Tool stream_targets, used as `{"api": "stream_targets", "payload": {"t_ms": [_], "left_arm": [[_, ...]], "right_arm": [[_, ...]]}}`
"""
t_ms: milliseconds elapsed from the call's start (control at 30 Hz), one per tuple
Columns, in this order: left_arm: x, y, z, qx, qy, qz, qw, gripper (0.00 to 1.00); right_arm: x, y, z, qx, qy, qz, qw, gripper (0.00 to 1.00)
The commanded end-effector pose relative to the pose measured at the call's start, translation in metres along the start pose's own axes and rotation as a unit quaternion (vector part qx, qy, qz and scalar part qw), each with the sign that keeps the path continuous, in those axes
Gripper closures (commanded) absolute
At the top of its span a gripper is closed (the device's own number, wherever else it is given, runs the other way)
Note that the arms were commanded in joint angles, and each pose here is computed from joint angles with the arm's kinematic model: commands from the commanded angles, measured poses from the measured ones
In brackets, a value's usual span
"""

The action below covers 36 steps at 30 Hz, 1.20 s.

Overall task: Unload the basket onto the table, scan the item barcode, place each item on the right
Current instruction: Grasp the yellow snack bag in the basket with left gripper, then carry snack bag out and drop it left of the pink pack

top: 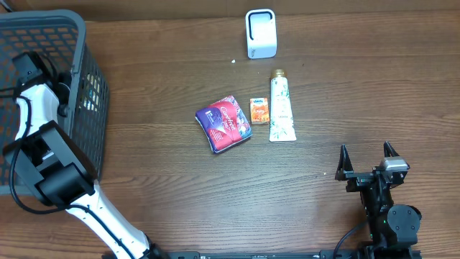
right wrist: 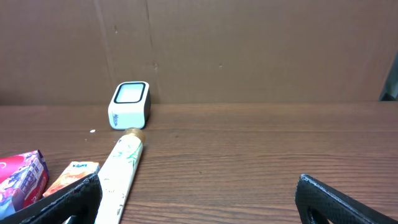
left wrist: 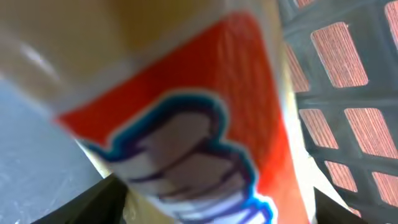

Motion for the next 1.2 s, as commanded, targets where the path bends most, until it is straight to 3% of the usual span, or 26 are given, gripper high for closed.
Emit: {"api": "stream_targets", "payload": {"t_ms": [0,100,133,167,233,433,567,733,900,1033,1167], "left_arm": [[-0.044,0.030,-0.027,0.057,0.052,0.007,0.997,0.30],[-0.049,0.035,-0.029,0.062,0.058,0.007,0.996,0.49],[-0.049,0.035,-0.029,0.062,0.058,0.004,0.996,0.61],[-0.049,0.035,-0.029,0.061,0.058,-0.001,0.996,0.83],[-0.049,0.035,-0.029,0.061,0.058,-0.005,0.996,0.96],[-0.047,0.033,-0.014,0.064,0.068,-0.030,0.995,0.96],[-0.023,0.023,0.027,0.054,0.038,-0.029,0.997,0.96],[0.024,-0.005,0.119,0.015,-0.073,-0.041,0.996,0.96],[0.054,-0.017,0.244,0.011,-0.218,-0.041,0.975,0.96],[0.046,-0.030,0.322,-0.031,-0.280,-0.047,0.958,0.96],[0.005,-0.072,0.385,-0.136,-0.290,-0.094,0.942,0.96]], "right_arm": [[-0.002,-0.002,0.000,-0.006,-0.003,0.004,1.000,0.00],[-0.002,-0.002,0.000,-0.006,-0.003,0.004,1.000,0.00],[-0.002,-0.002,0.000,-0.006,-0.003,0.004,1.000,0.00],[-0.002,-0.002,0.000,-0.006,-0.003,0.004,1.000,0.00],[-0.002,-0.002,0.000,-0.006,-0.003,0.004,1.000,0.00],[-0.002,-0.002,0.000,-0.006,-0.003,0.004,1.000,0.00],[-0.002,-0.002,0.000,-0.006,-0.003,0.004,1.000,0.00],[-0.002,-0.002,0.000,-0.006,-0.003,0.004,1.000,0.00],[-0.002,-0.002,0.000,-0.006,-0.003,0.004,1.000,0.00],[-0.002,-0.002,0.000,-0.006,-0.003,0.004,1.000,0.00],[-0.002,-0.002,0.000,-0.006,-0.003,0.004,1.000,0.00]]}}
Point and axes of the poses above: each gripper's point midway between its finger pads, its own z axis back along the fingers, its own y axis along the line the jaws close on, x = y × z, the point moved 2 cm from there along z, back along the fingers, and after that the axes turned 6 degrees about -z, right-handed, at the moved point
